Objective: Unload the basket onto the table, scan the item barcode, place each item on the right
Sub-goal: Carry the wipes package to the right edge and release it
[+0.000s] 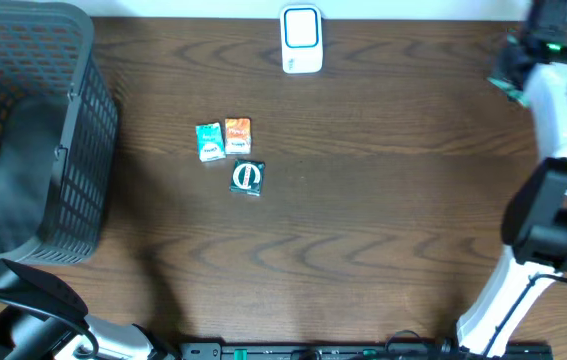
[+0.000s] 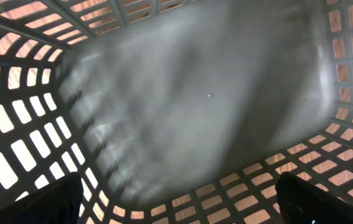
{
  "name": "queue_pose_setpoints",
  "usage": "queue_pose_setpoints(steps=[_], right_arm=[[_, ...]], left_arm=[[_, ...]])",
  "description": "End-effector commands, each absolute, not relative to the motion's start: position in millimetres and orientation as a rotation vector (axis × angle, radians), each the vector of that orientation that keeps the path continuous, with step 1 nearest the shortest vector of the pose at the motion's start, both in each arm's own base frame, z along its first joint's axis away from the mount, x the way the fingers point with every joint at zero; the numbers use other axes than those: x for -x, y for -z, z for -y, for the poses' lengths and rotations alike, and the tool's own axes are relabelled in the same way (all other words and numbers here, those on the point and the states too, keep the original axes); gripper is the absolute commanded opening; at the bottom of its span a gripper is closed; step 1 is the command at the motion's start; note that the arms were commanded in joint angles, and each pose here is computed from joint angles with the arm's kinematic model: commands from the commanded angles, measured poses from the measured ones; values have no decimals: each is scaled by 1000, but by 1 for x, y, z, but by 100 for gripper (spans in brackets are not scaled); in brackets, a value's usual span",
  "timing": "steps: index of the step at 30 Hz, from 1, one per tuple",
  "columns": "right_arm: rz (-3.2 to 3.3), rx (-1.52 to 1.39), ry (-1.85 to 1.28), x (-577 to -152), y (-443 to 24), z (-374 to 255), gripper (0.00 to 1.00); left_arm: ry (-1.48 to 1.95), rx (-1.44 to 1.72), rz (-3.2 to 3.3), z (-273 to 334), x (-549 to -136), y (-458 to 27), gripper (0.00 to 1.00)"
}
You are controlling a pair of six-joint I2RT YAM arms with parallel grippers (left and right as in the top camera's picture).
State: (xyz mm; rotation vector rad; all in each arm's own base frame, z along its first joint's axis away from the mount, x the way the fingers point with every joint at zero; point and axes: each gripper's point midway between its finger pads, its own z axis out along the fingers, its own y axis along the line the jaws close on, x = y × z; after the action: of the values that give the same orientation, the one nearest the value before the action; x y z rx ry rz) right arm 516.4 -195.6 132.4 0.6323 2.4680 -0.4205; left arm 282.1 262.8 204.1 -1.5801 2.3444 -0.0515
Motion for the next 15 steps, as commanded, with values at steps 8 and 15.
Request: queue_pose_setpoints(steps=[8, 15], right_arm=[[-2558, -834, 368, -459, -105, 263, 99], [-2636, -786, 141, -460, -73, 227, 99]], left_arm=[[51, 1597, -2348, -263, -280, -201, 98], [51, 1597, -2348, -263, -280, -201, 98]])
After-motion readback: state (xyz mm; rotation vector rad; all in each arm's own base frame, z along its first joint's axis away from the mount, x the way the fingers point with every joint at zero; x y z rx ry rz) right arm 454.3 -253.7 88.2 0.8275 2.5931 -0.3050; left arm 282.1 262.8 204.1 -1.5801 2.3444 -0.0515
